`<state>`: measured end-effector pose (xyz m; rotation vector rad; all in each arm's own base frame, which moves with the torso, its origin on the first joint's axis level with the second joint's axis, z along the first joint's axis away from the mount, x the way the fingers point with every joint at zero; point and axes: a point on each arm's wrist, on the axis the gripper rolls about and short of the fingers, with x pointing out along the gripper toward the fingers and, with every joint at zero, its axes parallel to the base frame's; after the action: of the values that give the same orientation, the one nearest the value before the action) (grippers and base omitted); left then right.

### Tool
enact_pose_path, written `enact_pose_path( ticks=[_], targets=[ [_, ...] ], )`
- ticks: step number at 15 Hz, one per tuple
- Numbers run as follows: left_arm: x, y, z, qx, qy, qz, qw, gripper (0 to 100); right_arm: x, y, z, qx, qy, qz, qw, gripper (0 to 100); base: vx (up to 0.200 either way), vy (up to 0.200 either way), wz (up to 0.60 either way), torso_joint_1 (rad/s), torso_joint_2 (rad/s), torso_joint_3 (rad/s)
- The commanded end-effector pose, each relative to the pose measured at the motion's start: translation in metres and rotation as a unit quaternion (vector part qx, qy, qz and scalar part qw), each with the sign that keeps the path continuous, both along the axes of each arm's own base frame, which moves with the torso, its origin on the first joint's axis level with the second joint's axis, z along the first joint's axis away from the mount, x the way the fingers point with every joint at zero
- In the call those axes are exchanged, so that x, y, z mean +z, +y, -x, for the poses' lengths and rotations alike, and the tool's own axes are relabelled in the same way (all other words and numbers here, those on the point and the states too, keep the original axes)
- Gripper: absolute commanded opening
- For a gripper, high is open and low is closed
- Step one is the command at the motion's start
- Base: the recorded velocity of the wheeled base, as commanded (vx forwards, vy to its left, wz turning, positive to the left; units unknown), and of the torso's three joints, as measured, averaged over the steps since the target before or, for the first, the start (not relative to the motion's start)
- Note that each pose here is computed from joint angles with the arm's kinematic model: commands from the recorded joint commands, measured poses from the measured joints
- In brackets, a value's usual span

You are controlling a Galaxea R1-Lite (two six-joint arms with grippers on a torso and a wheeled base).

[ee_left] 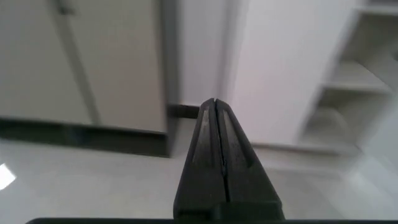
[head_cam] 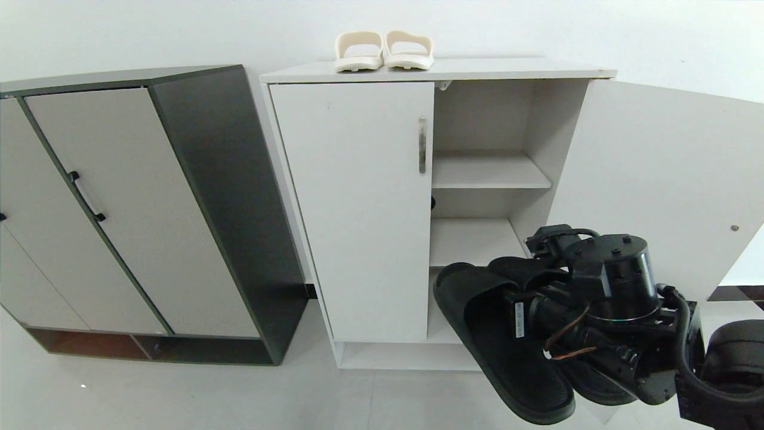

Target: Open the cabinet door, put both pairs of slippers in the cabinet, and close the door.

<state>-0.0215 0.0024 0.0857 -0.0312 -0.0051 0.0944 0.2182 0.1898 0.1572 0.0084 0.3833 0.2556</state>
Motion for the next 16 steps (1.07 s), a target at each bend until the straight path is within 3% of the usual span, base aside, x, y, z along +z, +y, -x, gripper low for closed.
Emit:
enact_pose_path(
  ticks=[1,2,3,6,13,16],
  targets=[
    [-0.01,-0.002,0.001,-0.032,0.001,-0.008,0.9995,0,-0.002,0.0,0.0,0.001,0.002,0.002,1.0,0,0.0,0.0,0.0,0.0,0.0,0.0],
    [-0.011,-0.002,0.001,-0.046,0.006,-0.032,0.9984,0,-0.005,0.001,0.0,0.001,0.005,0.006,1.0,0,0.0,0.0,0.0,0.0,0.0,0.0],
    [-0.011,-0.002,0.001,-0.046,0.006,-0.033,0.9984,0,-0.006,0.002,0.0,0.002,0.007,0.006,1.0,0,0.0,0.0,0.0,0.0,0.0,0.0],
    [-0.01,-0.002,0.001,-0.045,0.004,-0.013,0.9989,0,-0.012,0.01,-0.004,0.005,-0.001,0.0,1.0,0,0.0,0.0,0.0,0.0,0.0,0.0],
    [-0.01,-0.002,0.001,-0.045,0.004,-0.013,0.9989,0,-0.015,0.016,-0.014,-0.017,-0.015,-0.002,1.0,0,0.0,0.0,0.0,0.0,0.0,0.0],
    [-0.01,-0.002,0.001,-0.045,0.004,-0.013,0.9989,0,-0.015,0.017,-0.014,-0.021,-0.016,0.0,1.0,0,0.0,-0.2,0.0,0.001,0.0,0.002]
  ],
)
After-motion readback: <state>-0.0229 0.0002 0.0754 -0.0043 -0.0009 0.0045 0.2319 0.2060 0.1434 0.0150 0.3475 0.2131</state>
